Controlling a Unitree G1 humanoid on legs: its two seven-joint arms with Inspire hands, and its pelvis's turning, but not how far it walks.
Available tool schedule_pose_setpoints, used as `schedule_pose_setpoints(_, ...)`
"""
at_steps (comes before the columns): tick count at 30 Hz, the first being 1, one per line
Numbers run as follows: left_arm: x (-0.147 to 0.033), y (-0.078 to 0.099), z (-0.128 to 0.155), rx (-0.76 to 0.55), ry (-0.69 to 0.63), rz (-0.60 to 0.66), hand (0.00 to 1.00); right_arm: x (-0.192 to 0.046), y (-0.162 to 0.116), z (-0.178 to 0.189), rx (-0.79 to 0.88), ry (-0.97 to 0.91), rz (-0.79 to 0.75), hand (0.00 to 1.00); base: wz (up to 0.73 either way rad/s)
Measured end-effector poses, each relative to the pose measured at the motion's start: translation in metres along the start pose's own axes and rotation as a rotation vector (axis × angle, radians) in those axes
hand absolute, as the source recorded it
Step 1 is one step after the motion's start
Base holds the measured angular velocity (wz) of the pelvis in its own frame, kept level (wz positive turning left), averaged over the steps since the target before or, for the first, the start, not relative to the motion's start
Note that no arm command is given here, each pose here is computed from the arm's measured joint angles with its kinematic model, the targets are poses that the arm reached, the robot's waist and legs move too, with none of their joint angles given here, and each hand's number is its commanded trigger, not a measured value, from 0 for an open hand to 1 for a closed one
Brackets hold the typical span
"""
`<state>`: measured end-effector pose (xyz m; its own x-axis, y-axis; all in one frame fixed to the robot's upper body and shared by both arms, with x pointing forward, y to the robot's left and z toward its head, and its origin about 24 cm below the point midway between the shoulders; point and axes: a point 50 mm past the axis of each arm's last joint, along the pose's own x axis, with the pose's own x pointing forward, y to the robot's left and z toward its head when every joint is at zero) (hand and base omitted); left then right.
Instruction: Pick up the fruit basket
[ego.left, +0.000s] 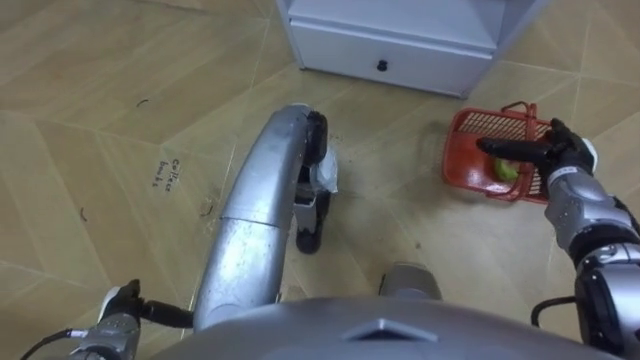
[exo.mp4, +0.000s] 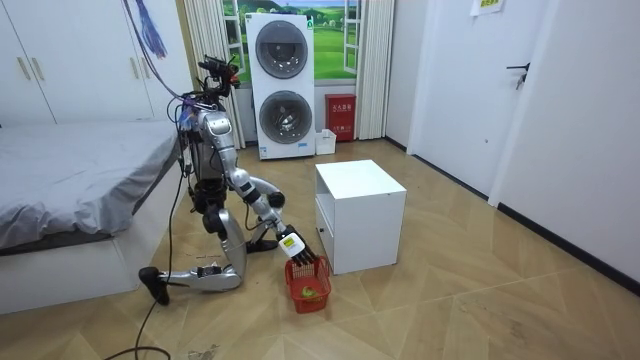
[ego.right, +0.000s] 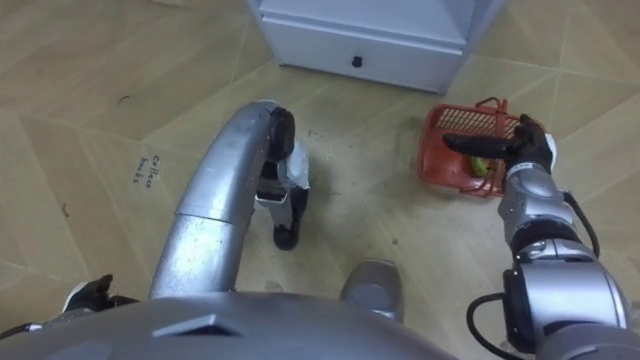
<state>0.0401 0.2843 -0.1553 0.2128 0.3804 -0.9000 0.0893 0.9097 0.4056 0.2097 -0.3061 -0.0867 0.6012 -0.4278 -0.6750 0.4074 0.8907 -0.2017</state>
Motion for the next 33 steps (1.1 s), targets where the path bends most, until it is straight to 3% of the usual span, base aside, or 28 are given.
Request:
schedule_pose_setpoints(21,0.000,-0.006,0.006,0.008,-0.012,-0.081,0.00,-0.001,-0.017,-0.017,0.051,0.105,0.027,0.00,0.01)
schedule_pose_setpoints(22,0.000,-0.007,0.006,0.009,-0.013,-0.085,0.00,-0.001,-0.019,-0.020,0.058,0.116,0.022,1.00,0.00)
schedule_pose_setpoints(33,0.000,-0.010,0.003,0.022,-0.004,-0.108,0.00,-0.001,-0.031,-0.018,0.093,0.124,0.007,1.00,-0.02)
